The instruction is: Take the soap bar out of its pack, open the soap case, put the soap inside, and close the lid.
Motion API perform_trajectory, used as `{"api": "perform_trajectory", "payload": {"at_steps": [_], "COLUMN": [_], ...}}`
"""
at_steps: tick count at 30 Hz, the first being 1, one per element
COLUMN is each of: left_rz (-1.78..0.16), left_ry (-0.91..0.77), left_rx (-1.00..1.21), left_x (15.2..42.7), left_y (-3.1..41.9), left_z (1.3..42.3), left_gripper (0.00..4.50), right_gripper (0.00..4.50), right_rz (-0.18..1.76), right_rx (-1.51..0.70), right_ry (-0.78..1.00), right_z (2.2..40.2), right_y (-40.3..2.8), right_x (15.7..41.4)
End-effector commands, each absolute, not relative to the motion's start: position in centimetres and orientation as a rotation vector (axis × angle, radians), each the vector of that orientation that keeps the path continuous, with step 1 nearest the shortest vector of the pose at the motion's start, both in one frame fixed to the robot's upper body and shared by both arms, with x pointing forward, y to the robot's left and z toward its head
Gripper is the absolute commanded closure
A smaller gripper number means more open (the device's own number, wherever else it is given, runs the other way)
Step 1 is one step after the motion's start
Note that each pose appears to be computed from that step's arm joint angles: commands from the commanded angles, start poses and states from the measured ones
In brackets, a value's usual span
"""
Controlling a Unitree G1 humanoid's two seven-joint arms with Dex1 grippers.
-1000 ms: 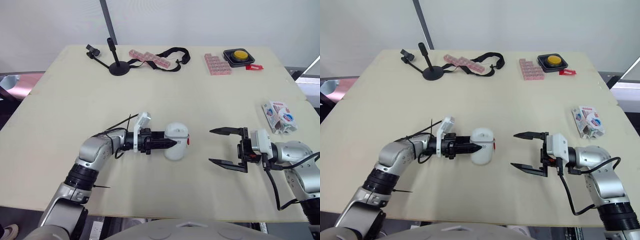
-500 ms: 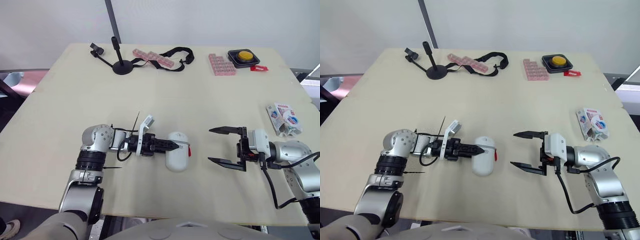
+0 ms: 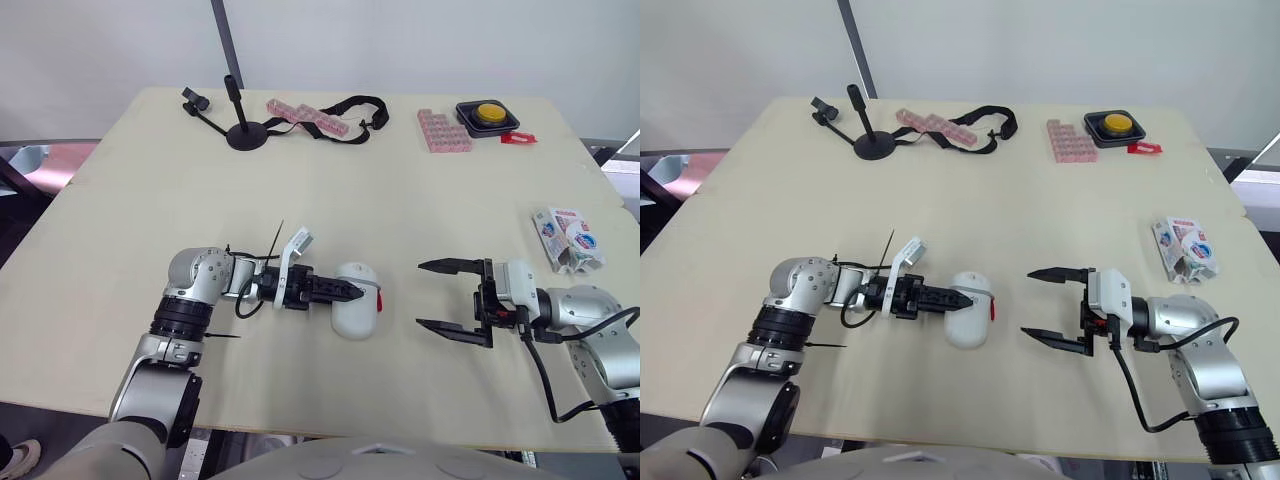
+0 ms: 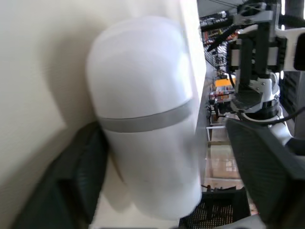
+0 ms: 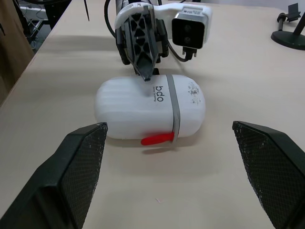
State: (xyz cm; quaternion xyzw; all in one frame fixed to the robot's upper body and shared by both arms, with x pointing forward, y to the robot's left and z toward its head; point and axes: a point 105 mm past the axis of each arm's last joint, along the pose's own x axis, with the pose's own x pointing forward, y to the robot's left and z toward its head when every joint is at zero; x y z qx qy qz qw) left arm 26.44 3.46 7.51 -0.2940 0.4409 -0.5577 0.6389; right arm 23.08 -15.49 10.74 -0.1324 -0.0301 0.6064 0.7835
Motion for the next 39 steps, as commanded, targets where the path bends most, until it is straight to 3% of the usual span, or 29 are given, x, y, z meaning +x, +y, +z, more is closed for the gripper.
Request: {"api": "perform_trajectory", "payload": {"at_steps": [1, 11, 18, 21, 25, 34, 39], "left_rz": [-1.135, -1.162, -1.156, -1.034, -0.860, -0.767, -0.827], "left_ry": [0.997, 0.852, 0.464, 0.233, 0.064, 0.037, 0.043], "left_rx": [-0.563, -0.367, -0.002, 0.118, 0.159, 0.121, 0.109], "left_x": [27.8, 28.3, 30.1, 31.3, 31.9, 30.6, 29.6], "left_y": [5.5, 9.7, 12.8, 13.9, 14.8, 14.3, 14.4], "left_z": [5.9, 7.7, 9.1, 9.8, 10.1, 9.0, 9.6], "left_gripper": [0.02, 0.02, 0.02, 0.02, 0.02, 0.02, 0.02], "right_gripper": [0.00, 0.00, 0.00, 0.00, 0.00, 0.00, 0.00], "right_rz": [1.316, 1.240, 1.061, 0.941, 0.806, 0.707, 0.832], "right_rx": [-0.296, -0.263, -0.191, -0.162, -0.150, -0.132, -0.146], "right_ry": [-0.095, -0.059, -0.030, -0.043, -0.072, -0.078, -0.059], "right_z": [11.5, 11.5, 9.8, 8.9, 8.3, 7.9, 7.8], "right_y": [-15.3, -16.9, -19.0, -19.9, -20.9, -21.6, -20.8], "right_x": [23.1, 24.0, 24.5, 24.4, 23.8, 23.0, 21.8]}}
